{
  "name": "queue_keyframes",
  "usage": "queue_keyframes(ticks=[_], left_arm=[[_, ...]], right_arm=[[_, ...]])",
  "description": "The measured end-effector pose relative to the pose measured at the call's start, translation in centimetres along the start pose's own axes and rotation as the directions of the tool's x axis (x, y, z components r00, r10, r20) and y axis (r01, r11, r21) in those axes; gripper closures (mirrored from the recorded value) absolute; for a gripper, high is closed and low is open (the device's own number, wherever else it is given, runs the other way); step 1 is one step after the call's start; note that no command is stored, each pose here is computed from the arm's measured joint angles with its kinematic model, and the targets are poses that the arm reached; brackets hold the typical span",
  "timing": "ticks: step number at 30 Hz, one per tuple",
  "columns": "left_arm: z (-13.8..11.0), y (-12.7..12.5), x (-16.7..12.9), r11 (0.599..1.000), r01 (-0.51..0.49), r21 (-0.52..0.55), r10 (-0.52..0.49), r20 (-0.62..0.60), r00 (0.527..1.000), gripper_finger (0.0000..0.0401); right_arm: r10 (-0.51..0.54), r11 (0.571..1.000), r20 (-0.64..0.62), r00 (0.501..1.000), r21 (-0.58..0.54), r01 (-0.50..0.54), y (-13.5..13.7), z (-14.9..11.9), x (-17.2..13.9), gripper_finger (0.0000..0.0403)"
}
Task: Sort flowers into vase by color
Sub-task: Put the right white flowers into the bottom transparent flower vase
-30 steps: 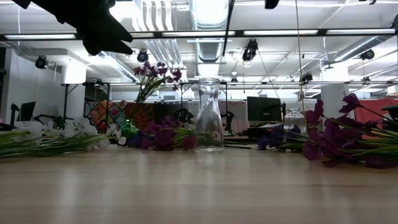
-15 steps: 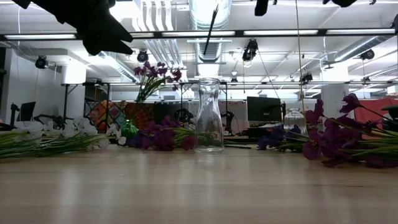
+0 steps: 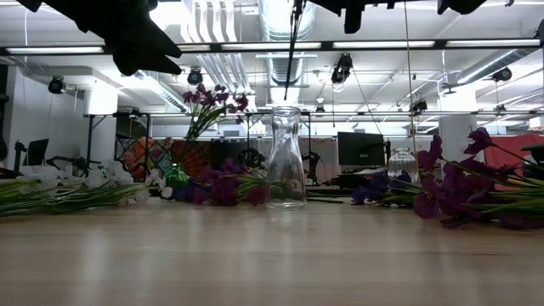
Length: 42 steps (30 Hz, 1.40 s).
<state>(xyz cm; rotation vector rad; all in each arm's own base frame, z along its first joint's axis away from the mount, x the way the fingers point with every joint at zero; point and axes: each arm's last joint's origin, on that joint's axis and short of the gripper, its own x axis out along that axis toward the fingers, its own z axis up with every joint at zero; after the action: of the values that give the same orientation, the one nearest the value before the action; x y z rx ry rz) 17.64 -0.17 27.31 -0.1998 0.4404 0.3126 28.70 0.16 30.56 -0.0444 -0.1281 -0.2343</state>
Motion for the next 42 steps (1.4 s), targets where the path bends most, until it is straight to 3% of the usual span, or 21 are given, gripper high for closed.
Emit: queue_keyframes(ticks=[27, 42], left_arm=[[0.0, 0.0, 0.0, 1.000, 0.000, -0.004, 0.000, -0.001, 1.000, 0.0185], [-0.2, 0.0, 0.1, 1.000, -0.002, -0.002, 0.002, -0.007, 1.000, 0.0185]], right_arm=[[-0.035, 0.999, -0.086, 0.996, -0.025, 0.033, 0.2, -2.8, 1.4, 0.0378], [-0.058, 0.998, -0.131, 0.990, 0.000, 0.058, 0.1, -3.2, 1.3, 0.0277]])
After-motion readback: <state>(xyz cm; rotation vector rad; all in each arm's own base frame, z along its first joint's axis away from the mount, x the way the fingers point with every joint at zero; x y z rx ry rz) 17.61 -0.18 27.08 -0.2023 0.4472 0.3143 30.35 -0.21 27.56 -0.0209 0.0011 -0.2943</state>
